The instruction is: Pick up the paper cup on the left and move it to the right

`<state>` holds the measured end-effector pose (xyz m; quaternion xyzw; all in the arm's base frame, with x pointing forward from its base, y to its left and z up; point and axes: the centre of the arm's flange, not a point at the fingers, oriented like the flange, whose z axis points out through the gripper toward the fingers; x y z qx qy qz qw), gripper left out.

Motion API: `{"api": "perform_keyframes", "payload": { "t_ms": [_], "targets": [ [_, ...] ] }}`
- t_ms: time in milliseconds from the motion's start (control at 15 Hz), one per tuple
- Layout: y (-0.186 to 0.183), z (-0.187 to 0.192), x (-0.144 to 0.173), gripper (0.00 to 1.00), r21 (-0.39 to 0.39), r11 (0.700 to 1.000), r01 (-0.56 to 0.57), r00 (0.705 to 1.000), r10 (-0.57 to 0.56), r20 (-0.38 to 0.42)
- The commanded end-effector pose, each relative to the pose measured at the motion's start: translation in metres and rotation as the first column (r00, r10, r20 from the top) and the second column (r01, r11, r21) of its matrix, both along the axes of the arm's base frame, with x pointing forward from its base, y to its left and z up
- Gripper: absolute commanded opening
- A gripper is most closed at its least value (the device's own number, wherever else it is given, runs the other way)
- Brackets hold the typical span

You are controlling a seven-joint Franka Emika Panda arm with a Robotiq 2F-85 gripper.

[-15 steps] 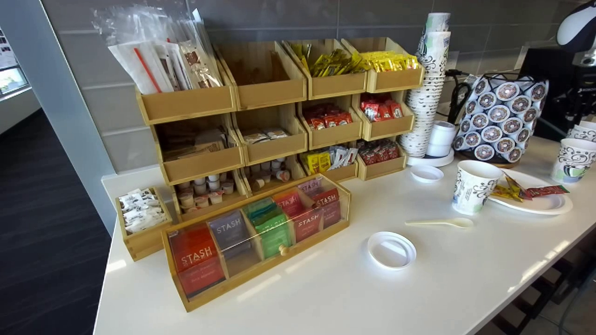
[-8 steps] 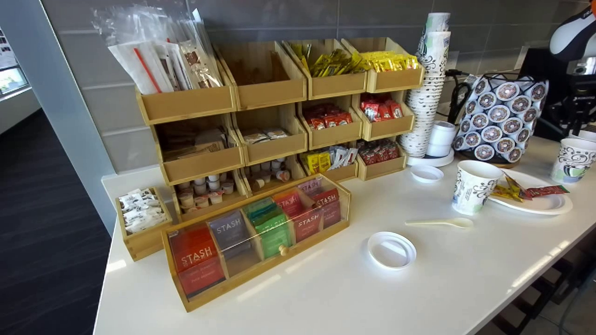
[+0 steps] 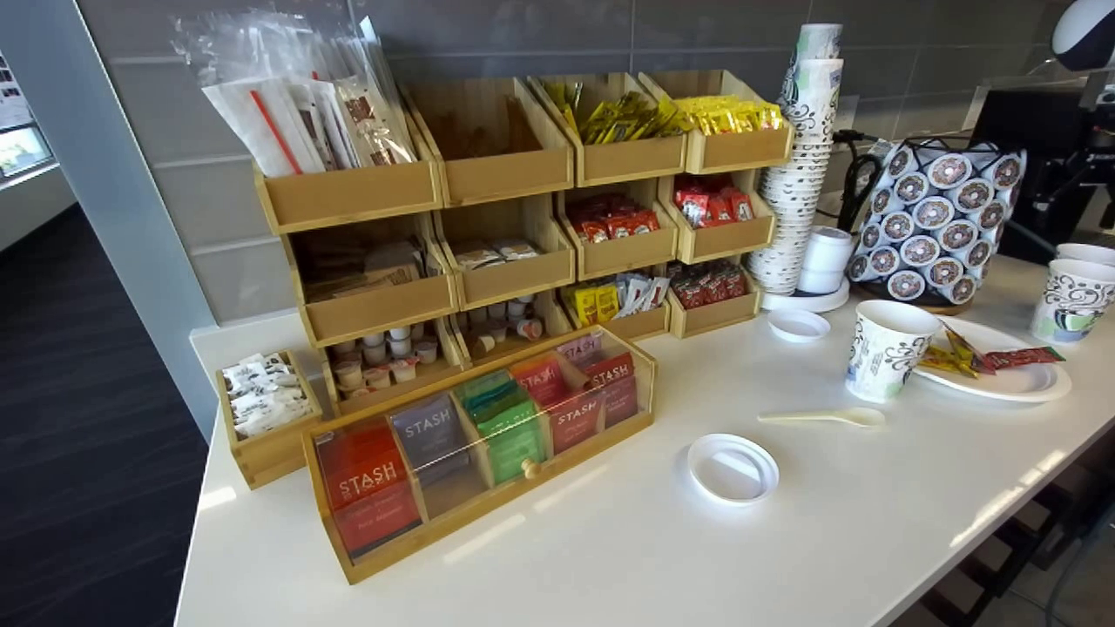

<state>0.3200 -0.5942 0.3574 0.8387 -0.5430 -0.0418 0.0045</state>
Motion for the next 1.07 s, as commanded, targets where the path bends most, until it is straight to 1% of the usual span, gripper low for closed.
{"api": "perform_keyframes", "payload": {
  "t_ms": [0, 67, 133, 200, 333, 467, 733, 800, 867, 933, 1000],
  "targets": [
    [0.011, 0.030, -0.011, 1.00, 0.065, 0.984, -0.168, 0.983, 0.163, 0.083],
    [0.016, 0.039, -0.015, 1.00, 0.051, 0.973, -0.227, 0.971, 0.222, 0.087],
    [0.017, 0.047, -0.020, 1.00, 0.031, 0.962, -0.271, 0.961, 0.268, 0.074],
    [0.017, 0.057, -0.025, 1.00, 0.030, 0.948, -0.317, 0.946, 0.313, 0.085],
    [0.024, 0.077, -0.033, 1.00, 0.021, 0.909, -0.415, 0.904, 0.410, 0.121],
    [0.040, 0.095, -0.040, 1.00, 0.018, 0.868, -0.497, 0.860, 0.489, 0.147],
    [0.087, 0.126, -0.043, 1.00, -0.002, 0.791, -0.612, 0.778, 0.603, 0.176],
    [0.101, 0.135, -0.040, 1.00, -0.020, 0.787, -0.617, 0.771, 0.610, 0.183],
    [0.115, 0.142, -0.038, 1.00, -0.033, 0.776, -0.630, 0.760, 0.624, 0.183],
    [0.128, 0.147, -0.035, 1.00, -0.051, 0.774, -0.632, 0.757, 0.629, 0.176],
    [0.143, 0.153, -0.032, 1.00, -0.056, 0.765, -0.642, 0.749, 0.641, 0.168]
  ]
}}
